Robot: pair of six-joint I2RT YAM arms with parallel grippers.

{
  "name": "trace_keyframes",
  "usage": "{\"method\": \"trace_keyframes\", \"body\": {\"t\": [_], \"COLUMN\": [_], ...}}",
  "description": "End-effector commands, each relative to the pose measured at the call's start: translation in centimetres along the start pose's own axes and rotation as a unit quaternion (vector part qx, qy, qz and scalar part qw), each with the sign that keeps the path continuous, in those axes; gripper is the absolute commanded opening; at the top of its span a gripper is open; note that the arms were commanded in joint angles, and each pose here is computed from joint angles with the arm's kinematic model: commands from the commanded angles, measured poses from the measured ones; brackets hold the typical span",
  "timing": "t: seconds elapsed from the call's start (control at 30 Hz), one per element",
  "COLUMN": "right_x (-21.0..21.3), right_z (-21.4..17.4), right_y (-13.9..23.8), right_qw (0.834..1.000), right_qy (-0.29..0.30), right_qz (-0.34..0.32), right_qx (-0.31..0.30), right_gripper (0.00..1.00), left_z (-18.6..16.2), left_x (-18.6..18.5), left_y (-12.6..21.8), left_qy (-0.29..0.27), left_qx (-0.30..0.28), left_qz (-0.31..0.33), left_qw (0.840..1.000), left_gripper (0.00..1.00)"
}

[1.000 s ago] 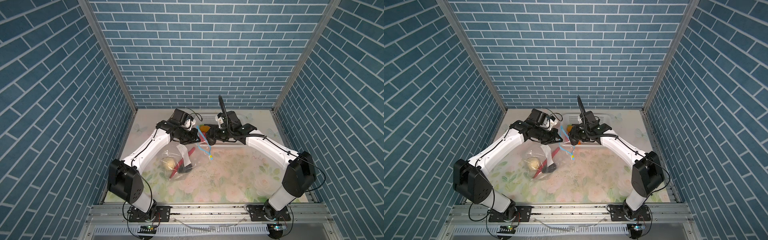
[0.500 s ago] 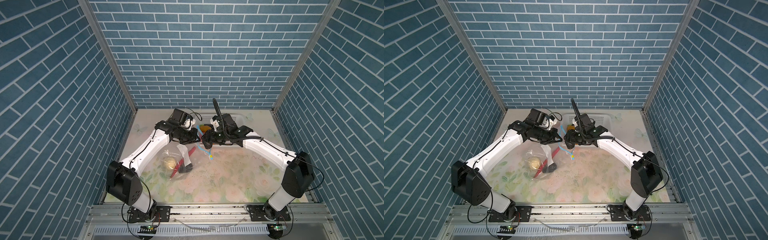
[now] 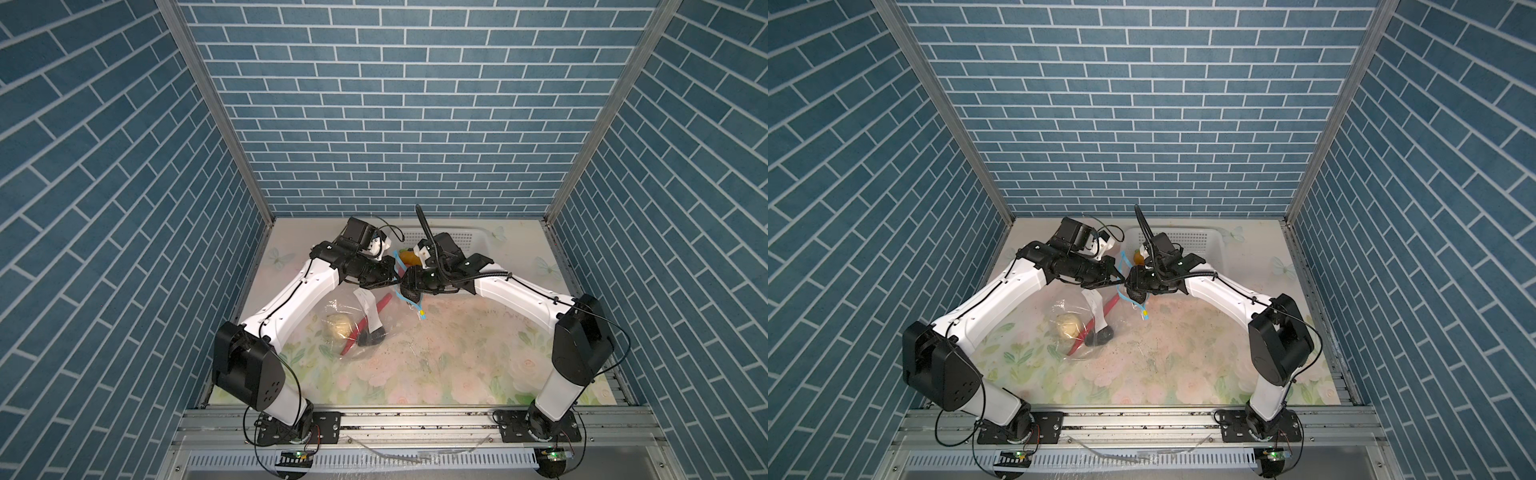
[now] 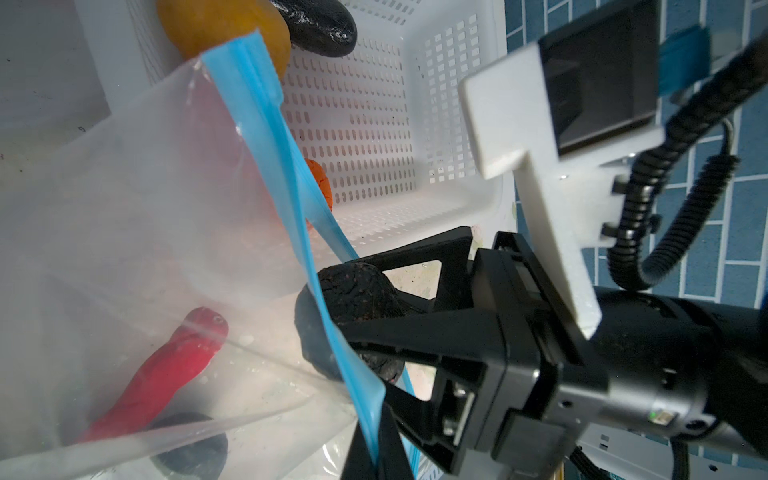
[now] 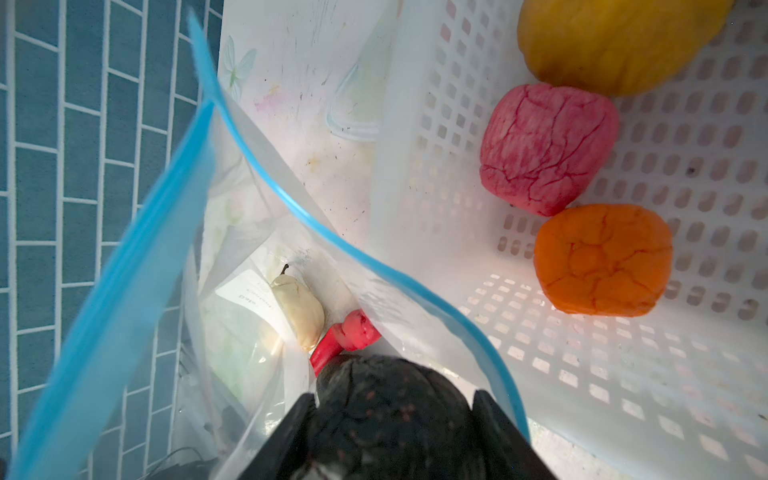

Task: Place the food in the zip-top bag and seal the zipper
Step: 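Lift the dark lumpy item and carry it over the bag mouth, then open the right gripper to drop the dark item into the bag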

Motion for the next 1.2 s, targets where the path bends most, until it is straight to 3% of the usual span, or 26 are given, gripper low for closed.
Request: {"method": "trace_keyframes", "body": {"t": [0.0,0.8,1.17], "right_x": [0.19,-0.17,0.04], "right_z": [-0.32,-0.6,-0.59], "right_y": [-0.46,-1.05,-1.08], "right_qw": [1.0,1.0,1.0], "right_qy": [-0.005,-0.002,-0.001], "right_qz": [0.007,-0.002,0.002], "right_qx": [0.004,0.014,0.015], "right_gripper": [0.53,0.65,0.62], "left_z": [-0.32,-0.2,-0.19], "left_x": [-0.59,-0.62,-0.58], "left_y": [0.66,0.49,0.5], "left_qy": [-0.011,-0.011,-0.012], "left_qx": [-0.007,-0.005,-0.006], "left_qz": [-0.008,-0.008,-0.008], "left_qw": [1.0,1.0,1.0], "left_gripper": [0.0,0.0,0.0]}}
Point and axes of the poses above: each gripper's point midway between its finger pads, its own y axis back along the fingers, its own x axis along the line the jaws close on, z = x × y, the point moved 4 cm from there along y, back along the fingers, and after that the axes turned 15 degrees about y, right-handed, at the moved point
